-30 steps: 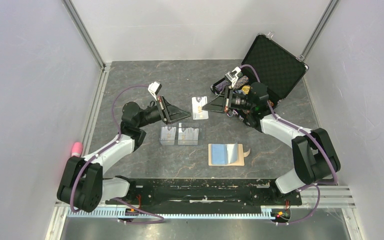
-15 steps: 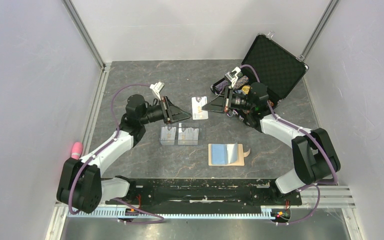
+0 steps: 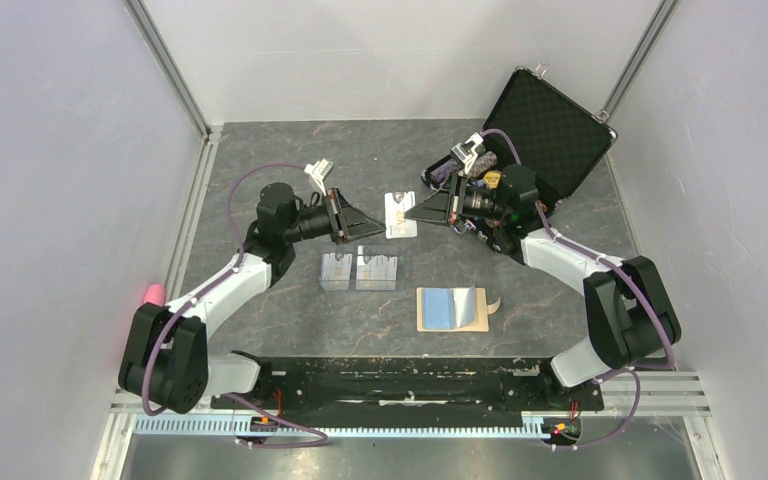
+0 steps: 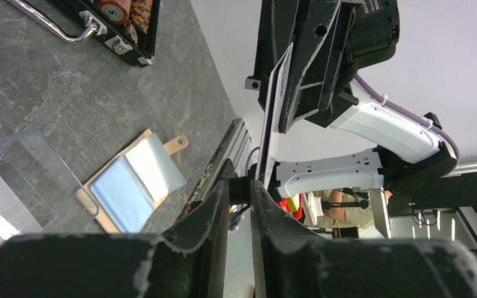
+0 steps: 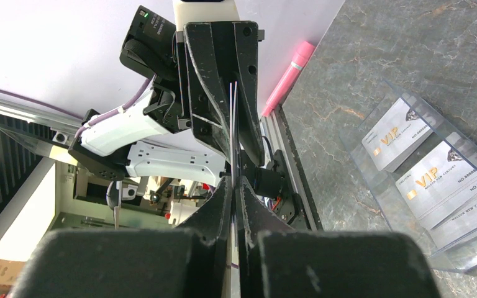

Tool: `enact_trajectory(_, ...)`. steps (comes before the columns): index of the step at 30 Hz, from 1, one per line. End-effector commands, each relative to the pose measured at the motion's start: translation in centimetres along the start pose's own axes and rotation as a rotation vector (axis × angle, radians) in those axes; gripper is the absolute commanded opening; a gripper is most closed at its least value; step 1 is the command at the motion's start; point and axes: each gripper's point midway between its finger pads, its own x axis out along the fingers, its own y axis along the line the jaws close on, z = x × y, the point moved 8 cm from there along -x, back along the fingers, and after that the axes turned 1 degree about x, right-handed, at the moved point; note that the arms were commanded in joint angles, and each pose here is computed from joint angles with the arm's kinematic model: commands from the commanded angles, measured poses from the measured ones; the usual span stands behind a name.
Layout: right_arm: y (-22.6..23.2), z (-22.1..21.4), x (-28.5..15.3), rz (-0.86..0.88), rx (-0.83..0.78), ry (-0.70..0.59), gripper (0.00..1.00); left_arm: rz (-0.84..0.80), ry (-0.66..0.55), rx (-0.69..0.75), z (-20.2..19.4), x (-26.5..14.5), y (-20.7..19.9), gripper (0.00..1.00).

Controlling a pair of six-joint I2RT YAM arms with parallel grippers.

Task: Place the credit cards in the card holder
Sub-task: Place the credit card in the storage box.

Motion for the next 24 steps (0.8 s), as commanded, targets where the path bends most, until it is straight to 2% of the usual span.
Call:
enact_trajectory(1, 0.5, 0.3, 0.2, 0.031, -0.040, -0.007, 0.00, -0.048, -0.004, 0.087, 1.0, 0.4, -1.0, 0.24)
enact_trajectory(13, 0.2, -0.2, 0.0, 0.028, -0.027, 0.003, 0.00, -0.081, 0.026, 0.104, 1.4, 2.2, -1.8, 0.28)
enact_trajectory(24, -0.1, -0.9, -0.2, 0.033, -0.019, 0.019, 0.00, -0.256, -0.010, 0.077, 1.9, 3.3, -3.5, 0.30)
